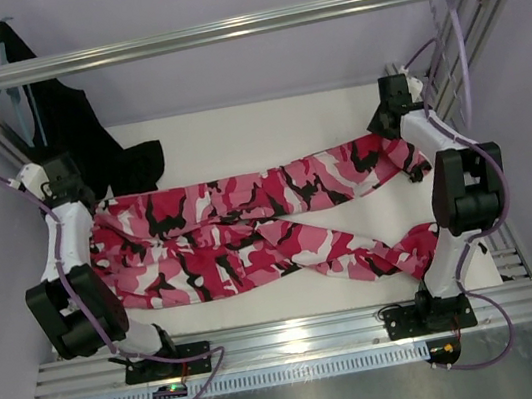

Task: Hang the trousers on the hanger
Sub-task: Fold the trousers

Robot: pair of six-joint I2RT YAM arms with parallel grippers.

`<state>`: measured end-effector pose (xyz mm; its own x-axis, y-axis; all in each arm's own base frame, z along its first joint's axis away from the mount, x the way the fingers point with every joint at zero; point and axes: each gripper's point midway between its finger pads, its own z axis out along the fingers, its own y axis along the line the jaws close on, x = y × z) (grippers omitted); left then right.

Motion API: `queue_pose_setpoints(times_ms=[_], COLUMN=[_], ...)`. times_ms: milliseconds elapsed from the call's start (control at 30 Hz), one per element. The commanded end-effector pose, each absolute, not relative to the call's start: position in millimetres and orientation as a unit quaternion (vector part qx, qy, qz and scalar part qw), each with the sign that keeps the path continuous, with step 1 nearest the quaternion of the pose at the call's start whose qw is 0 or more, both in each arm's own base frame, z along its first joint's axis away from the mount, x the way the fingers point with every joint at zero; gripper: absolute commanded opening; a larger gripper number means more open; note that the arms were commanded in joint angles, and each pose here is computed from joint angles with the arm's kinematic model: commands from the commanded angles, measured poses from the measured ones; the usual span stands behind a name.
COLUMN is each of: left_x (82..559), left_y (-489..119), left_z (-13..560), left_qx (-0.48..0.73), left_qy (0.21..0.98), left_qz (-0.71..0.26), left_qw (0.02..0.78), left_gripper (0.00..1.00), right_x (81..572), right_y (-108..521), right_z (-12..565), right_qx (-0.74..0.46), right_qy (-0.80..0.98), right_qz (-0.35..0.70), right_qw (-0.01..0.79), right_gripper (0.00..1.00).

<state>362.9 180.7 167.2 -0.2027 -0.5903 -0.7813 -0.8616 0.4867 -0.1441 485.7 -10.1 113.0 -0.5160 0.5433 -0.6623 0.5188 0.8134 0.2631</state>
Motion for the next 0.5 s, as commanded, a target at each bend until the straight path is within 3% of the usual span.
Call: queue_pose_setpoints(times_ms=[0, 67, 267, 467], left_x=[380, 381, 375, 361], left_y=[200, 197, 182, 153], left_z=[210, 214, 228, 245], left_qx=[-0.498, -0.494, -0.483, -0.46], left_qy=[0.707, 0.708, 0.715, 0.726], left_qz=[0.172, 0.161, 0.142, 0.121], left_qw=[0.472, 0.479, 0.485, 0.497], left_gripper=[0.0, 0.01, 0.43, 0.64], right_x=[516, 515, 487, 456], right_y=[14, 17, 14, 25], right_z=[139, 134, 134, 140], right_qx=[0.236, 0.222, 0.218, 0.215], right_qy=[0.871, 0.879, 0.894, 0.891], right_qz=[0.061, 0.054, -0.001, -0.003], right_qw=[0.427, 0.418, 0.393, 0.4], right_gripper=[0.32, 0.32, 0.43, 0.56])
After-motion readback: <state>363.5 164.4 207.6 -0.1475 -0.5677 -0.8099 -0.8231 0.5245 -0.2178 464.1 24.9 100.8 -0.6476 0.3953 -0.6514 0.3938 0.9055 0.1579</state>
